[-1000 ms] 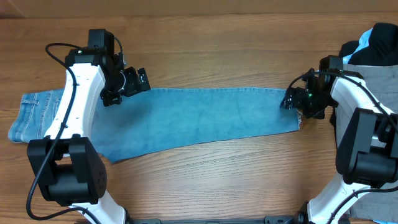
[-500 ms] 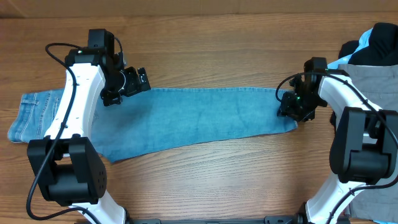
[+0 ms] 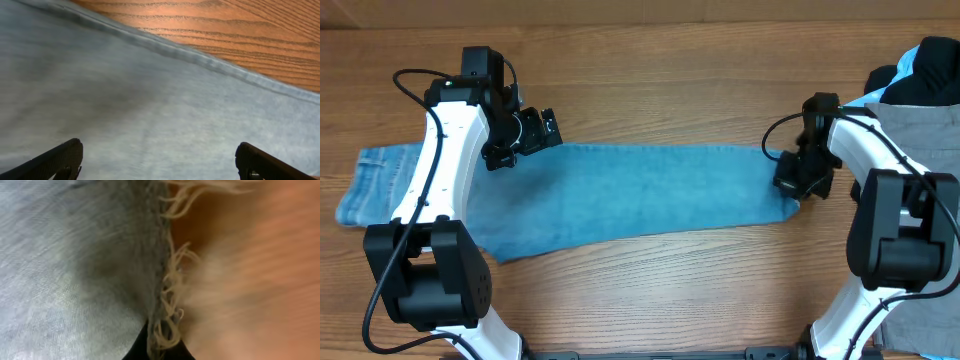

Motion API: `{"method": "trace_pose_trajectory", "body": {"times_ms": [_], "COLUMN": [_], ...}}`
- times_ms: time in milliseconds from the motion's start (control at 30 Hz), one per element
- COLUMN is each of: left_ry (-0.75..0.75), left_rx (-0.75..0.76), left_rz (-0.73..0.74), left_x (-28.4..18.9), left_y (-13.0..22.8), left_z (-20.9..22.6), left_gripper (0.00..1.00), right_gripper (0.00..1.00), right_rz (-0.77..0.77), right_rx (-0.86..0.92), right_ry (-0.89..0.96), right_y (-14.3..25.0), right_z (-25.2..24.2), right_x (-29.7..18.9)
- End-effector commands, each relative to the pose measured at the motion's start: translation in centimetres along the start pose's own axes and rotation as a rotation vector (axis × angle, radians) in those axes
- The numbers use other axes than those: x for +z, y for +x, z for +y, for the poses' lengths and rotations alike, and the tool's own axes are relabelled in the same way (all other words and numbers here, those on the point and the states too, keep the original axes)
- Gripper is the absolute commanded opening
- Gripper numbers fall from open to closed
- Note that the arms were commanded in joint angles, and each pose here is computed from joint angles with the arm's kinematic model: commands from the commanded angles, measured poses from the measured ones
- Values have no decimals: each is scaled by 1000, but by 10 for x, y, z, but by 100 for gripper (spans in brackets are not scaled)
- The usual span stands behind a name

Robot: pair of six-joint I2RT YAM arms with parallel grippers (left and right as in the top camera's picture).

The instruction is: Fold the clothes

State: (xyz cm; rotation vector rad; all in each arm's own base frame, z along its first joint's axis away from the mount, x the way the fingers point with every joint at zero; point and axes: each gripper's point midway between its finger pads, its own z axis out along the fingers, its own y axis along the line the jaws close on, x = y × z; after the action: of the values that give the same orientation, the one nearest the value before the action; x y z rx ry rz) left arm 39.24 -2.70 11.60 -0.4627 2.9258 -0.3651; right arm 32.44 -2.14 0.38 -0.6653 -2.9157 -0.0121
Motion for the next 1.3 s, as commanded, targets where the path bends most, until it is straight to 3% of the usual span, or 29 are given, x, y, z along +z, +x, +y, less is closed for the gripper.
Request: {"method": "trace_pose_trajectory", "body": {"times_ms": [0, 400, 833, 1267], "left_ry": [12, -1, -16, -31], "left_rx": [11, 11, 11, 13], "left_rz": [-18, -24, -30, -49], "left_x": [-8, -8, -8, -8], "left_y": [1, 0, -1, -5], "left_z": [-6, -3, -1, 1], "left_gripper": [100, 100, 100, 100], "right_gripper": [4, 4, 4, 4], "right_rz": [-96, -159, -156, -64], "right_rx": [182, 197, -19, -277], "right_ry": [213, 100, -156, -302], "right_y": [-22, -30, -3, 50], "right_z": [-37, -2, 109, 174], "right_x": [-16, -58, -63, -64]}}
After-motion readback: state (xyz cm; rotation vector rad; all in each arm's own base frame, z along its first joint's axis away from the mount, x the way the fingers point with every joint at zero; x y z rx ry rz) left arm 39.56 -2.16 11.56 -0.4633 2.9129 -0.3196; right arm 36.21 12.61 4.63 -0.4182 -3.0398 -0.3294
